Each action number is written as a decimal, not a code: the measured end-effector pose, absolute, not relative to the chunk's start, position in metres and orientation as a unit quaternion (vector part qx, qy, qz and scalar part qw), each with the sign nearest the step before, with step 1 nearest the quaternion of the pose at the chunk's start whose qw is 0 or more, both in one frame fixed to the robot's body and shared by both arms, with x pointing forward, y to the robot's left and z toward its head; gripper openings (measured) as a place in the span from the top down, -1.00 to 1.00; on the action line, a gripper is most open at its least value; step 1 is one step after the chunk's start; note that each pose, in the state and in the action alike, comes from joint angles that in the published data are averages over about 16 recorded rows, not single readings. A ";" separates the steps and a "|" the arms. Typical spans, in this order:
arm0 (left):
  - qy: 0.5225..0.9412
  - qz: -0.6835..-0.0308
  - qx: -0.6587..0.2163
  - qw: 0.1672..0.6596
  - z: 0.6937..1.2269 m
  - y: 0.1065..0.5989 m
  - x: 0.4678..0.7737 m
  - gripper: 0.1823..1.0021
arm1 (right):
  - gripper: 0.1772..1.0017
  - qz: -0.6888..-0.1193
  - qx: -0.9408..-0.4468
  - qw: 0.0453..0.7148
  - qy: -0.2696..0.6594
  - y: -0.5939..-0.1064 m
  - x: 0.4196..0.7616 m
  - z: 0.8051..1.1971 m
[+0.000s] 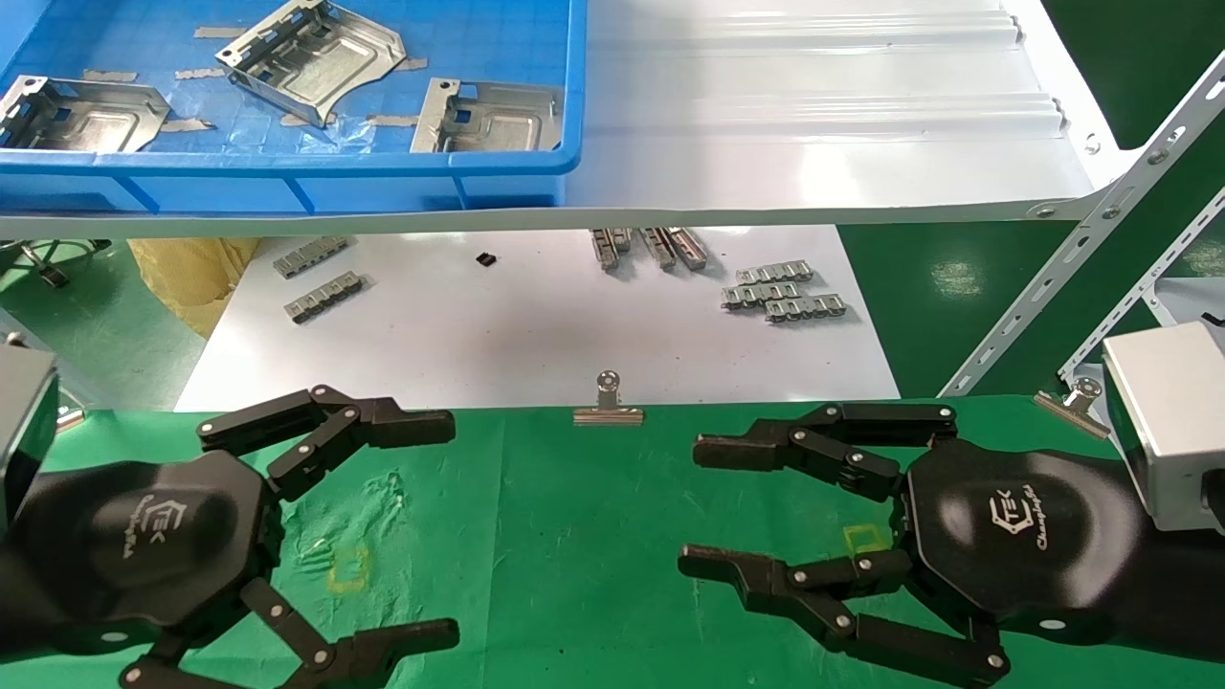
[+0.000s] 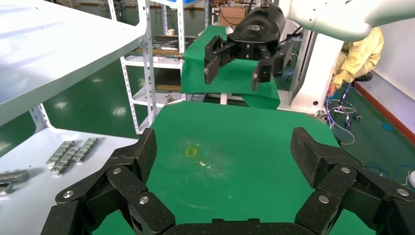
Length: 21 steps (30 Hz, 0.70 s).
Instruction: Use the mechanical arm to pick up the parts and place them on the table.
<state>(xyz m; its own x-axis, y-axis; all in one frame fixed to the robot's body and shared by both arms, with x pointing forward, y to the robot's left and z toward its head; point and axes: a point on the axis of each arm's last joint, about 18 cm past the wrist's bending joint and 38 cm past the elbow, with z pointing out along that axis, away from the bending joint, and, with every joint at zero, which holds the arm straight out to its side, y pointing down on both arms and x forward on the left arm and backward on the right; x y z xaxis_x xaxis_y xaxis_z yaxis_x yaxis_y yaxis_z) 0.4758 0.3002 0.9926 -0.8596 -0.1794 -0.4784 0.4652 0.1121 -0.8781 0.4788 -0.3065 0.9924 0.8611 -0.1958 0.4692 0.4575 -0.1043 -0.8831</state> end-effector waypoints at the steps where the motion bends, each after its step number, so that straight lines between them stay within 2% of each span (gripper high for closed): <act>1: 0.704 -0.659 0.101 0.245 0.993 0.300 0.476 -1.00 | -0.10 -0.246 -0.701 0.663 -0.093 -0.306 0.479 0.992; 12: 0.704 -0.659 0.101 0.245 0.993 0.300 0.476 -1.00 | 0.53 -0.246 -0.701 0.663 -0.093 -0.306 0.479 0.992; 21: 0.700 -0.659 0.107 0.254 1.002 0.298 0.478 -1.00 | 0.83 -0.246 -0.701 0.663 -0.093 -0.306 0.479 0.992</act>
<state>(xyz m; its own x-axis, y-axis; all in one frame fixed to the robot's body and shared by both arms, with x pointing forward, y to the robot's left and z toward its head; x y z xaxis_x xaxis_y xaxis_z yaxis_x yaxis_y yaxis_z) 0.4776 0.2982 1.0022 -0.8483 -0.1845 -0.4963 0.4844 0.1079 -0.8681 0.4788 -0.3065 0.9924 0.8611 -0.1959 0.4692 0.4575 -0.1043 -0.8831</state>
